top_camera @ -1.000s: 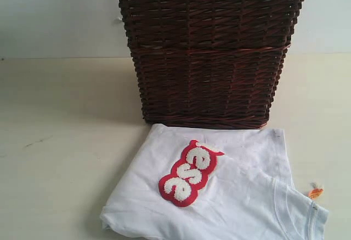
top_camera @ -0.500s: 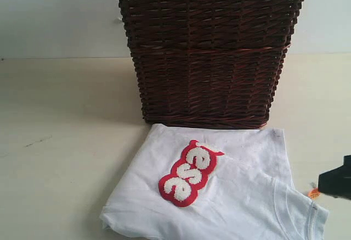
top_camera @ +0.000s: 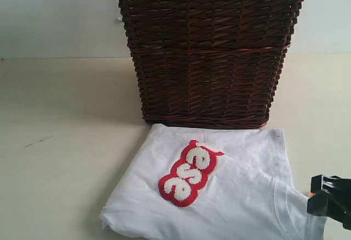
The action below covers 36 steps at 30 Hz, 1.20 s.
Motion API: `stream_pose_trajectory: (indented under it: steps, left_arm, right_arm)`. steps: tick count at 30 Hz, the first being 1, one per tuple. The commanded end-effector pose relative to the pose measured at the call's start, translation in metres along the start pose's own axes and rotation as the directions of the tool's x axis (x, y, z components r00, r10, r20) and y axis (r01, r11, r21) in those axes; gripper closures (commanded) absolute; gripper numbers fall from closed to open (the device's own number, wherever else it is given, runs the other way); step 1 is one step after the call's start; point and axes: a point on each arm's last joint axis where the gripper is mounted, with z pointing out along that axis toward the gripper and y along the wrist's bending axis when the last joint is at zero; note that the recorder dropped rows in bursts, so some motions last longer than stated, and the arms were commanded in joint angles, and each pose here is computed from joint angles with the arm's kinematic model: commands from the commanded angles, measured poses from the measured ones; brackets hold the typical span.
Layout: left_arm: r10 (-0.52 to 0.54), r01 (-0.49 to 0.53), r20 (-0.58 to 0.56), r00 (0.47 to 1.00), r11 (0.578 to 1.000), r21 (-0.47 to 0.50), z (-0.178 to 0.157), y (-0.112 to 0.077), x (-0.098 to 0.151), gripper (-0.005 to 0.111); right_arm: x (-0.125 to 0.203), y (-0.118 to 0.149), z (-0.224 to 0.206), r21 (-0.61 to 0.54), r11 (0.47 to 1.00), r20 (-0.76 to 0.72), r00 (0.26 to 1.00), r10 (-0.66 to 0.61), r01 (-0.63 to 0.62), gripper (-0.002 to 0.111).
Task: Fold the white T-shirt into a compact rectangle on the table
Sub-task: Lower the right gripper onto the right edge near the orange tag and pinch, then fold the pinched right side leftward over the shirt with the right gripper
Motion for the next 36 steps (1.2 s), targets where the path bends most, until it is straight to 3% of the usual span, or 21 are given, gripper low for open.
stream_pose_trajectory:
  steps: [1, 10, 15, 24, 27, 32, 34, 36]
  left_arm:
    - [0.002, -0.002, 0.012, 1.0, 1.0, -0.001, 0.0, 0.0, -0.001, 0.107]
    - [0.002, -0.002, 0.012, 1.0, 1.0, -0.001, 0.0, 0.0, -0.001, 0.107]
    - [0.002, -0.002, 0.012, 1.0, 1.0, -0.001, 0.0, 0.0, -0.001, 0.107]
    - [0.002, -0.002, 0.012, 1.0, 1.0, -0.001, 0.0, 0.0, -0.001, 0.107]
    - [0.002, -0.002, 0.012, 1.0, 1.0, -0.001, 0.0, 0.0, -0.001, 0.107]
    - [0.002, -0.002, 0.012, 1.0, 1.0, -0.001, 0.0, 0.0, -0.001, 0.107]
    - [0.002, -0.002, 0.012, 1.0, 1.0, -0.001, 0.0, 0.0, -0.001, 0.107]
    - [0.002, -0.002, 0.012, 1.0, 1.0, -0.001, 0.0, 0.0, -0.001, 0.107]
  right_arm:
    - [0.002, -0.002, 0.011, -0.014, 1.0, -0.06, 0.998, -0.015, 0.014, 0.047]
    - [0.012, -0.008, 0.03, -0.029, 0.999, -0.109, 0.994, -0.023, 0.02, 0.047]
    - [0.012, 0.002, 0.03, -0.149, 0.988, -0.101, 0.994, -0.048, 0.032, 0.048]
    - [0.015, -0.005, 0.037, -0.087, 0.996, -0.127, 0.992, 0.001, -0.012, 0.052]
    - [0.017, -0.003, 0.037, -0.118, 0.993, -0.147, 0.989, -0.019, 0.002, 0.065]
    - [0.018, -0.002, 0.037, -0.138, 0.986, -0.144, 0.983, -0.117, 0.097, 0.109]
    - [0.018, -0.001, 0.036, -0.153, 0.984, -0.15, 0.982, -0.113, 0.09, 0.108]
    - [0.015, 0.009, 0.032, -0.243, 0.963, -0.146, 0.977, -0.154, 0.115, 0.108]
